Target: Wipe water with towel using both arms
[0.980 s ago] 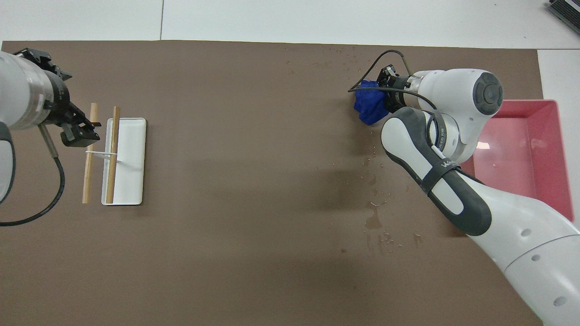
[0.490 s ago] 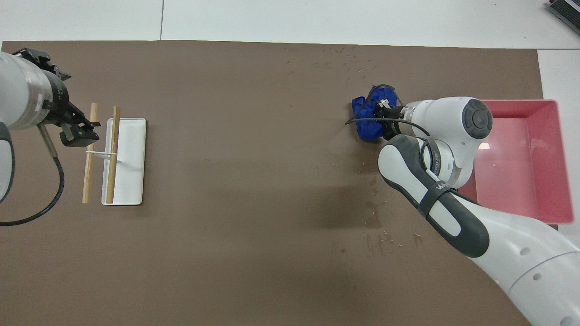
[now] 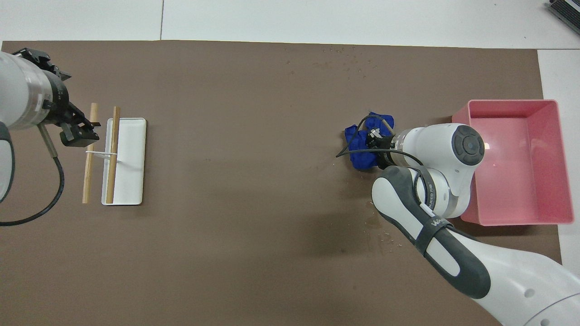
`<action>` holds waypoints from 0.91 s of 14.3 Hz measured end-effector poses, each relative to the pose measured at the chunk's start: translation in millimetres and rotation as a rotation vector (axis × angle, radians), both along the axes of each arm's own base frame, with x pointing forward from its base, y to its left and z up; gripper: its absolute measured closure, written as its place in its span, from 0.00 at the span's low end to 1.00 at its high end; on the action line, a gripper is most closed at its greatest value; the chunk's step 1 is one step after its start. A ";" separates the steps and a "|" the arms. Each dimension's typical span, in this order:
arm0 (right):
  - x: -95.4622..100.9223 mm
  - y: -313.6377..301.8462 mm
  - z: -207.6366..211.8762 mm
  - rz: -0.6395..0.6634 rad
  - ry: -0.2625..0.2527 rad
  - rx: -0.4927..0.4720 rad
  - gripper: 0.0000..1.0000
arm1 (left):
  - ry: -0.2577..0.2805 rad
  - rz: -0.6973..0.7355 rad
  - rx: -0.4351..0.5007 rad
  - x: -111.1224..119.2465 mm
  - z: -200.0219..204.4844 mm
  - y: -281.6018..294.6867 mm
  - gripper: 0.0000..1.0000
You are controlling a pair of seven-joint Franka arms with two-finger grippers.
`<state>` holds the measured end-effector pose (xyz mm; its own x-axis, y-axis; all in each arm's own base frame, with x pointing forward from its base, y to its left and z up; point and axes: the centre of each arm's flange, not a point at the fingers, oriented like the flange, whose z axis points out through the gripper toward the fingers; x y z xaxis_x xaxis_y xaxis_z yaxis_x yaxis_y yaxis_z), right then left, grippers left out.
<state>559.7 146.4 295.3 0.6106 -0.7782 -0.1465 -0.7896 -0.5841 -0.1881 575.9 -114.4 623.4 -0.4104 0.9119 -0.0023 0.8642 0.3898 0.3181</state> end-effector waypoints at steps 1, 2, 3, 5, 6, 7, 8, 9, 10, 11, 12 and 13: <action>-12.5 3.0 0.5 0.019 0.050 -0.003 0.91 | 0.000 0.000 0.000 0.0 0.0 0.0 0.00; -24.4 4.6 0.8 0.036 0.099 -0.006 0.91 | 0.000 0.000 0.000 0.0 0.0 0.0 0.00; -35.9 4.9 0.5 0.050 0.146 -0.009 0.91 | 0.000 0.000 0.000 0.0 0.0 0.0 0.00; -59.0 3.5 -1.0 0.073 0.236 -0.016 0.91 | 0.000 0.000 0.000 0.0 0.0 0.0 0.00; -70.0 2.1 -2.1 0.081 0.273 -0.019 0.91 | 0.000 0.000 0.000 0.0 0.0 0.0 0.00; -79.8 0.5 -3.1 0.085 0.297 -0.023 0.91 | 0.000 0.000 0.000 0.0 0.0 0.0 0.00; -88.9 -1.2 -3.8 0.088 0.311 -0.026 0.91 | 0.000 0.000 0.000 0.0 0.0 0.0 0.00; -97.8 -2.9 -4.2 0.098 0.320 -0.029 0.91 | 0.000 0.000 0.000 0.0 0.0 0.0 0.00; -106.7 -4.7 -4.5 0.123 0.322 -0.030 0.91 | 0.000 0.000 0.000 0.0 0.0 0.0 0.00; -115.2 -6.6 -4.8 0.154 0.327 -0.031 0.91 | 0.000 0.000 0.000 0.0 0.0 0.0 0.00; -123.3 -8.6 -5.5 0.196 0.338 -0.036 0.91 | 0.000 0.000 0.000 0.0 0.0 0.0 0.00; -130.0 -10.2 -5.8 0.249 0.353 -0.054 0.91 | 0.000 0.000 0.000 0.0 0.0 0.0 0.00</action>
<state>429.7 136.2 289.5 0.7005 -0.6261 -0.3426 -0.6340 -0.7663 0.1041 575.9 -114.4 623.4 -0.4104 0.9119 -0.0023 0.8642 0.3898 0.3181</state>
